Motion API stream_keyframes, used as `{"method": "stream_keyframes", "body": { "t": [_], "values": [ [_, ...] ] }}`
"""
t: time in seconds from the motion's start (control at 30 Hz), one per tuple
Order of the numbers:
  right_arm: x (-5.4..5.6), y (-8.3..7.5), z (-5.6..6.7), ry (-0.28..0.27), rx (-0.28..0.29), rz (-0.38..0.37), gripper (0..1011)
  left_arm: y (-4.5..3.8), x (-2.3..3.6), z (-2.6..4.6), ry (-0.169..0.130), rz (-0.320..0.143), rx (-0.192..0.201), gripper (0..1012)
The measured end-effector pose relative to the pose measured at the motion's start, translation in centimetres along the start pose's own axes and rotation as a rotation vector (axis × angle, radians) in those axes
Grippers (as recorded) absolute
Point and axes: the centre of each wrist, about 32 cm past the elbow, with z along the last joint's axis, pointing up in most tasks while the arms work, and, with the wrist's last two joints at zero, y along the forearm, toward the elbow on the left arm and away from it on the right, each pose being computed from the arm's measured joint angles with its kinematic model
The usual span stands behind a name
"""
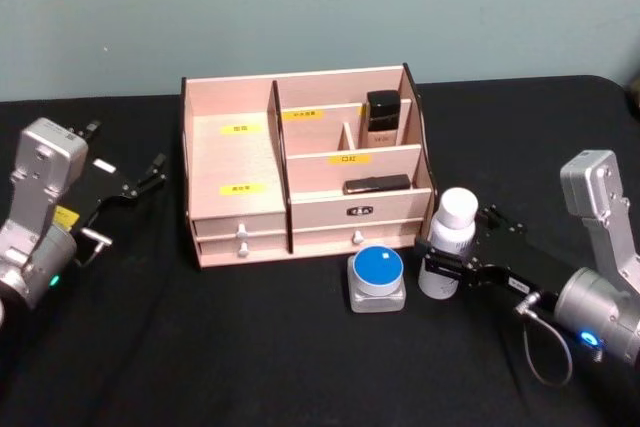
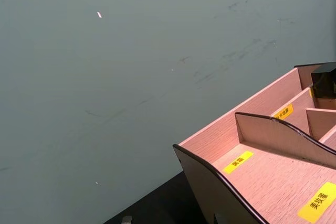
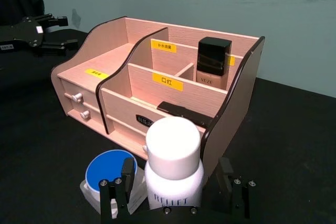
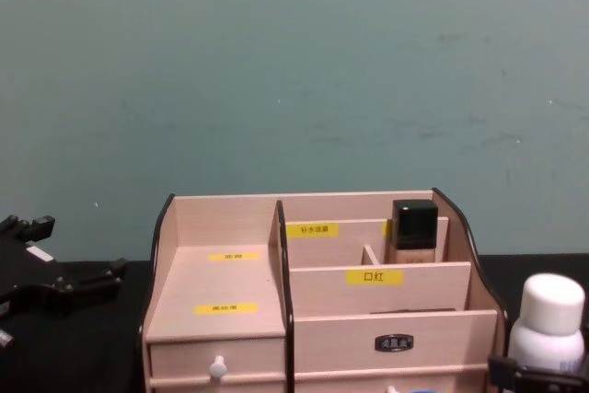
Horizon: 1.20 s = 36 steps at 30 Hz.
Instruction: Pick up the facial cleanser and watermelon frost from the table and place them into the tiered storage box.
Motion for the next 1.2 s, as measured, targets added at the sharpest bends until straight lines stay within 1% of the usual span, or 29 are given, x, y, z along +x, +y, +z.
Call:
{"method": "stream_keyframes", "body": {
  "t": [0.1, 0.27, 0.63, 0.77, 0.87, 0.9, 0.97, 1.0, 1.07, 1.1, 1.2],
  "values": [
    [0.08, 0.57, -0.04, -0.003, 0.006, -0.002, 1000, 0.0, 0.0, 0.0, 0.0, 0.0, 0.0, 1010],
    [0.02, 1.04, 0.04, -0.012, 0.008, -0.002, 1000, 0.0, 0.0, 0.0, 0.0, 0.0, 0.0, 1009],
    [0.03, 1.05, 0.05, -0.014, 0.007, -0.003, 1000, 0.0, 0.0, 0.0, 0.0, 0.0, 0.0, 1010],
    [0.03, 1.02, 0.03, -0.012, 0.008, -0.004, 903, 0.0, 0.0, 0.0, 0.0, 0.0, 0.0, 1010],
    [0.04, 1.01, 0.03, -0.012, 0.008, -0.004, 860, 0.0, 0.0, 0.0, 0.0, 0.0, 0.0, 1010],
    [0.04, 1.01, 0.03, -0.011, 0.008, -0.004, 811, 0.0, 0.0, 0.0, 0.0, 0.0, 0.0, 1010],
    [0.04, 1.0, 0.04, -0.011, 0.008, -0.004, 765, 0.0, 0.0, 0.0, 0.0, 0.0, 0.0, 1010],
    [0.05, 1.0, 0.04, -0.011, 0.008, -0.004, 711, 0.0, 0.0, 0.0, 0.0, 0.0, 0.0, 1009],
    [0.05, 0.99, 0.04, -0.011, 0.008, -0.004, 678, 0.0, 0.0, 0.0, 0.0, 0.0, 0.0, 1010],
    [0.05, 0.98, 0.04, -0.011, 0.008, -0.004, 621, 0.0, 0.0, 0.0, 0.0, 0.0, 0.0, 1010],
    [0.05, 0.97, 0.04, -0.011, 0.008, -0.004, 592, 0.0, 0.0, 0.0, 0.0, 0.0, 0.0, 1010]
  ]
}}
